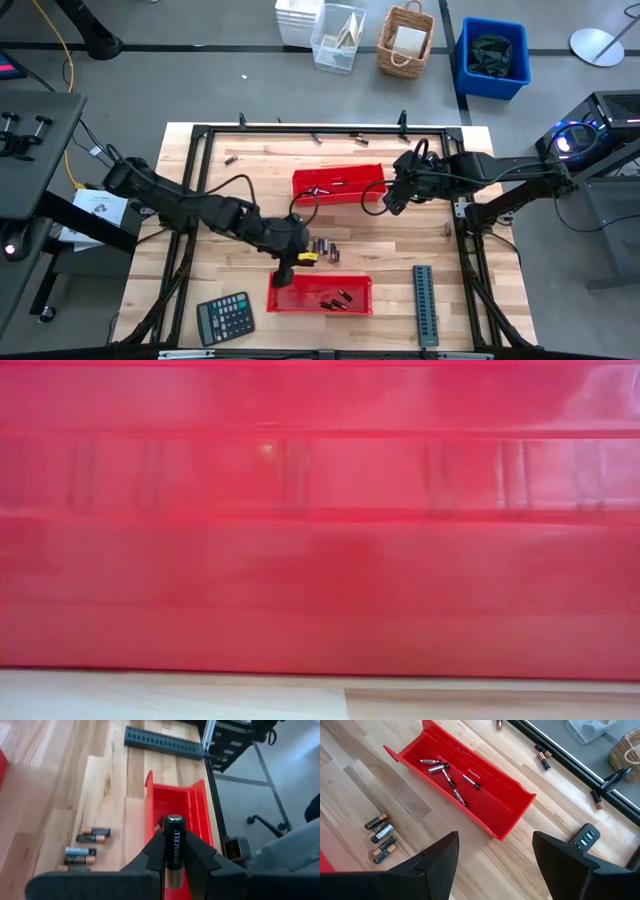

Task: Sort batteries
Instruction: Put the black battery into the bottom red bin

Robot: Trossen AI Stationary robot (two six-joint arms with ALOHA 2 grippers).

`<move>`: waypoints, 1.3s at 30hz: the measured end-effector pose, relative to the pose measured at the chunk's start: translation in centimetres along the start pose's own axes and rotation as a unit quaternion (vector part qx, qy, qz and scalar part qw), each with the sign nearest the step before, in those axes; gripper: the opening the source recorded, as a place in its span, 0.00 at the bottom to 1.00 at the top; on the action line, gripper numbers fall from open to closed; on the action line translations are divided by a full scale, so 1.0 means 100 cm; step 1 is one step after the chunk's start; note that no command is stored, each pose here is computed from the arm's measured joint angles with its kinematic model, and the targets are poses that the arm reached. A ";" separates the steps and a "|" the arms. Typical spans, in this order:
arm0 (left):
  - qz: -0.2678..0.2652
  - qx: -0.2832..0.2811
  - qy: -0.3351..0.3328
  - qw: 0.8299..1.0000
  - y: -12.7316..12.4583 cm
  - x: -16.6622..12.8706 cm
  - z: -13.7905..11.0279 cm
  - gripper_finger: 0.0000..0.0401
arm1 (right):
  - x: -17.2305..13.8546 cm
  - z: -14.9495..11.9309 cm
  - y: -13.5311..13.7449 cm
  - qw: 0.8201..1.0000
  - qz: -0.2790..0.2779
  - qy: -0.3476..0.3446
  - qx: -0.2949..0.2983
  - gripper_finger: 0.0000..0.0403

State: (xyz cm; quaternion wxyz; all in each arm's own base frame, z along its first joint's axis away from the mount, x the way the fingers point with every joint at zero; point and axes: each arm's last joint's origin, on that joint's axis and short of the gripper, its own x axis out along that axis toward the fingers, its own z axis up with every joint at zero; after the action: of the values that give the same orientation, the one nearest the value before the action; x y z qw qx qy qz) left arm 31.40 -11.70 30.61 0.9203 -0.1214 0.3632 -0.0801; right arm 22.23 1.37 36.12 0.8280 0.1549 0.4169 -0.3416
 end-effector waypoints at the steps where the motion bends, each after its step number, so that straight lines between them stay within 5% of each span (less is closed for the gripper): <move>1: -0.002 0.002 0.010 1.000 -0.004 0.000 -0.003 0.08 | 0.000 0.000 0.000 1.000 -0.002 0.002 -0.005 0.62; 10: -0.032 0.022 0.119 0.992 -0.058 0.026 -0.054 0.08 | 0.000 -0.001 -0.001 1.000 -0.005 0.003 -0.028 0.62; 14: -0.011 -0.011 0.145 0.989 -0.063 0.043 -0.067 0.09 | 0.000 0.000 -0.001 0.999 -0.009 -0.001 -0.032 0.62; 19: 0.023 -0.048 0.154 0.987 -0.044 0.050 -0.062 0.30 | 0.000 0.000 -0.001 0.999 -0.009 -0.001 -0.032 0.62; 24: 0.001 -0.068 0.155 0.986 -0.026 0.038 -0.046 0.48 | 0.000 0.000 -0.001 0.999 -0.009 -0.001 -0.038 0.62; 26: 0.023 -0.079 0.182 0.980 -0.011 0.025 -0.041 0.51 | 0.000 0.000 -0.001 0.999 -0.010 -0.001 -0.040 0.62; 30: 0.206 -0.148 0.118 0.960 0.038 -0.040 -0.015 0.53 | 0.000 0.000 -0.001 0.999 -0.008 -0.004 -0.038 0.62; 34: 0.318 -0.248 0.096 0.910 0.111 -0.099 -0.008 0.53 | 0.000 0.002 0.001 0.999 0.001 -0.014 -0.030 0.62; 39: 0.379 -0.332 0.174 0.846 0.216 -0.131 -0.029 0.53 | 0.001 0.008 0.002 0.999 0.012 -0.032 -0.011 0.62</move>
State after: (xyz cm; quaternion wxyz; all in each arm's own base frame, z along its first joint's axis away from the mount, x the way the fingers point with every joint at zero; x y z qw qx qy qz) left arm 21.24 11.55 30.99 0.7056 -0.2564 0.5400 0.3805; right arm 22.90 1.08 36.47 0.8463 0.1398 0.3924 -0.3321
